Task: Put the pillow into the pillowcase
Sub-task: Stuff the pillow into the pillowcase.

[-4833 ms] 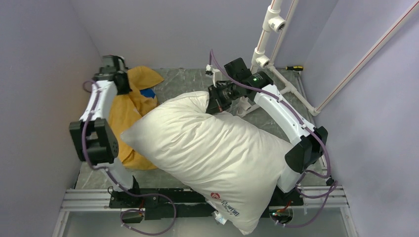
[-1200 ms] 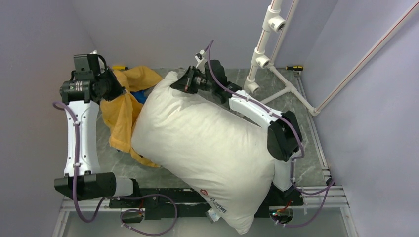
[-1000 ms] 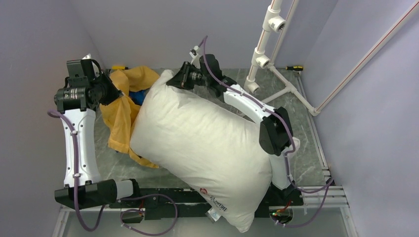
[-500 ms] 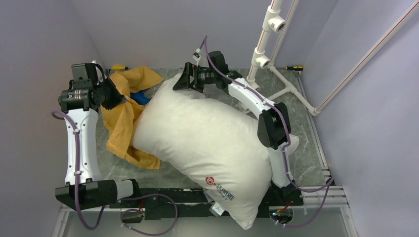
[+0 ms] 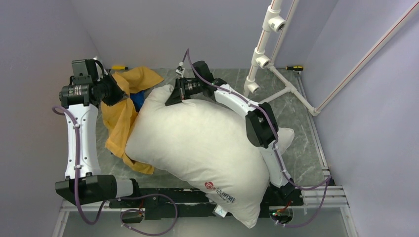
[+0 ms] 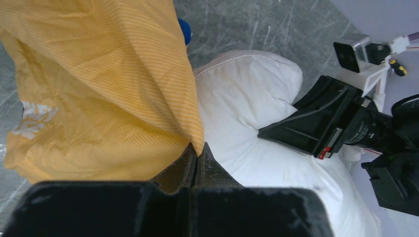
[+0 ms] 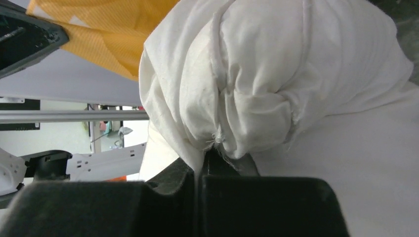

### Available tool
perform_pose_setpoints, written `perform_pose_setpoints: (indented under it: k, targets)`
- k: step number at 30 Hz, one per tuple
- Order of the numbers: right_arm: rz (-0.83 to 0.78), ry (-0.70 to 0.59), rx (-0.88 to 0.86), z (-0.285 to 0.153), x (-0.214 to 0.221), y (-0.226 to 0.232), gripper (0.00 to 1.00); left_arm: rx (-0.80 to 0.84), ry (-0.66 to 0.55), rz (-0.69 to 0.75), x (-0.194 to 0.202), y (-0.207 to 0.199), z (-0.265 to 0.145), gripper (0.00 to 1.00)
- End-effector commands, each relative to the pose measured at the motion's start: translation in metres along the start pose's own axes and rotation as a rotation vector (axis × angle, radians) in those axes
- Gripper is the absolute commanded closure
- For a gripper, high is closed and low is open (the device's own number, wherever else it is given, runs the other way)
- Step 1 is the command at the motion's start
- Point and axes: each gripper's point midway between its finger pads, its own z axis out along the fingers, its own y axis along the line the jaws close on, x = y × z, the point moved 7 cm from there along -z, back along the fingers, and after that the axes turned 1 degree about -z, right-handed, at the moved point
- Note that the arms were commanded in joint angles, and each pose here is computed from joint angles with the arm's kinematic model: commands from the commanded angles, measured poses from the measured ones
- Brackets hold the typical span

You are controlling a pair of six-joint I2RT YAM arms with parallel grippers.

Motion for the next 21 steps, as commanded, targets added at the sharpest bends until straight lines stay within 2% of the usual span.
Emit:
perform_pose_setpoints:
  k: [1, 3, 7, 12, 16, 21]
  targets:
    - [-0.049, 0.057, -0.075, -0.013, 0.012, 0.045, 1.00, 0.138, -0.090, 0.022, -0.021, -0.024, -0.016, 1.00]
    - [-0.066, -0.010, -0.074, -0.030, 0.004, 0.059, 1.00, 0.184, -0.108, 0.009, -0.026, -0.032, -0.021, 1.00]
    - [-0.124, -0.257, -0.145, -0.070, -0.020, 0.103, 1.00, 0.263, -0.157, -0.016, -0.034, -0.046, -0.033, 1.00]
    - [-0.202, -0.439, -0.233, -0.089, -0.046, 0.146, 1.00, 0.367, -0.190, -0.044, -0.041, -0.063, -0.049, 1.00]
    - [-0.281, -0.583, -0.187, -0.106, -0.064, 0.173, 1.00, 0.362, -0.189, -0.048, -0.040, -0.064, -0.057, 1.00]
    - [-0.308, -0.768, -0.115, -0.128, -0.075, 0.176, 1.00, 0.369, -0.153, -0.074, -0.028, -0.061, -0.060, 1.00]
